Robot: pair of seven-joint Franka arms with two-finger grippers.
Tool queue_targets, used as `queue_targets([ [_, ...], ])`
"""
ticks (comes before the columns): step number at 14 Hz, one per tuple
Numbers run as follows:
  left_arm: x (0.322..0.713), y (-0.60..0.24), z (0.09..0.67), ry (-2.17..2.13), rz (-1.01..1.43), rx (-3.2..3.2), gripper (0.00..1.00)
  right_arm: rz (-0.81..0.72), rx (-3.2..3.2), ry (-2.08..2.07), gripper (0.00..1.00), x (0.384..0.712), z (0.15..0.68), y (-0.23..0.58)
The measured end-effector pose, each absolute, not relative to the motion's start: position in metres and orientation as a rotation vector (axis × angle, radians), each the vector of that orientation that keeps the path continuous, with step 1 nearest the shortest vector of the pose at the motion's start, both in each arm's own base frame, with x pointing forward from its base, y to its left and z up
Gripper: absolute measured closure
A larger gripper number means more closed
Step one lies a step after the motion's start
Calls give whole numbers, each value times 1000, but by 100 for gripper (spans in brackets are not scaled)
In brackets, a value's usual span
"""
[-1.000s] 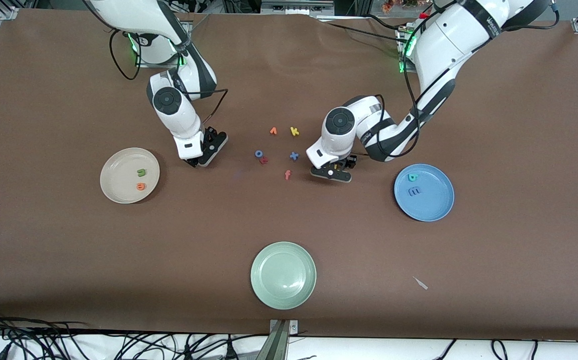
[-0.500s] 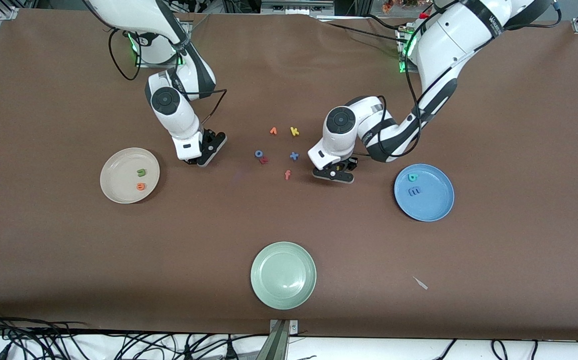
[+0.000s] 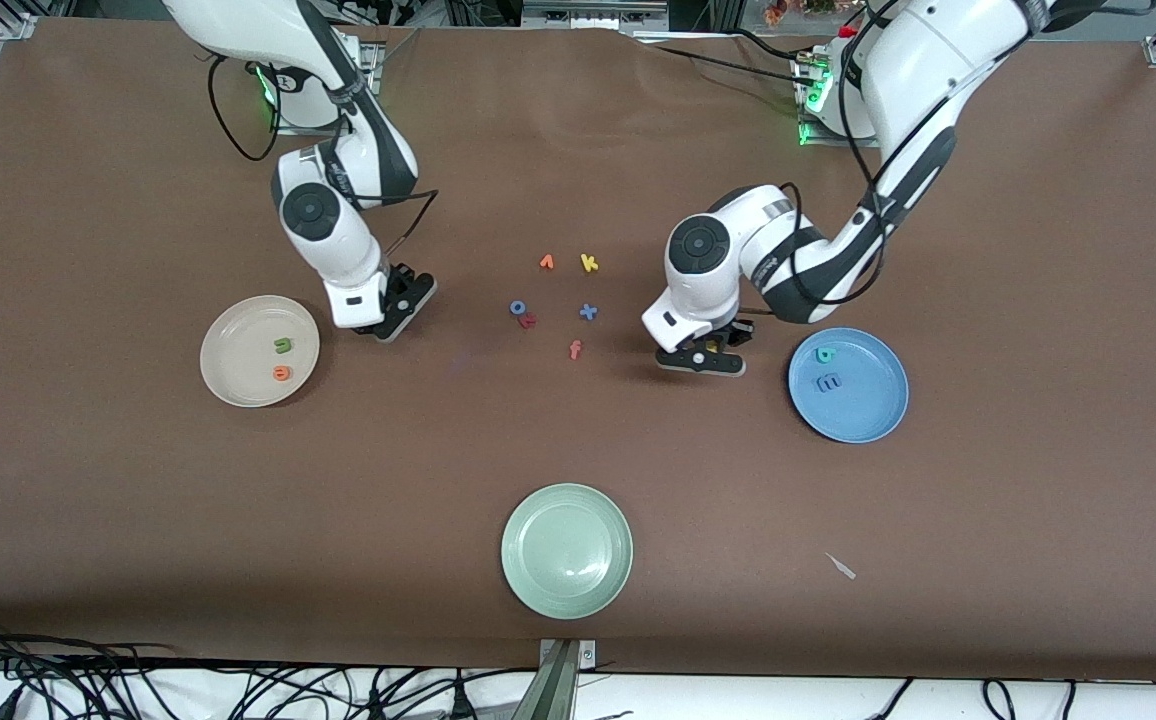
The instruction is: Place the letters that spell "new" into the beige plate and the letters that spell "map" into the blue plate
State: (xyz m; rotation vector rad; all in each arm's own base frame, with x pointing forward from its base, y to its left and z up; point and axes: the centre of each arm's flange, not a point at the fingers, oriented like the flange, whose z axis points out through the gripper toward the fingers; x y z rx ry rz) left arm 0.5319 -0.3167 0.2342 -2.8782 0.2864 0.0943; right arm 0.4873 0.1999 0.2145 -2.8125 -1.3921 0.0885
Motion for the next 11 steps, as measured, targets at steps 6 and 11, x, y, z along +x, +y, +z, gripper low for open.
queue_targets([
  [6, 592, -167, 269, 410, 214, -2826, 70, 350, -2889, -1082, 72, 544, 313, 105],
  [11, 594, -126, 267, 332, 340, -2937, 33, 408, -3005, -790, 72, 556, 276, 36],
])
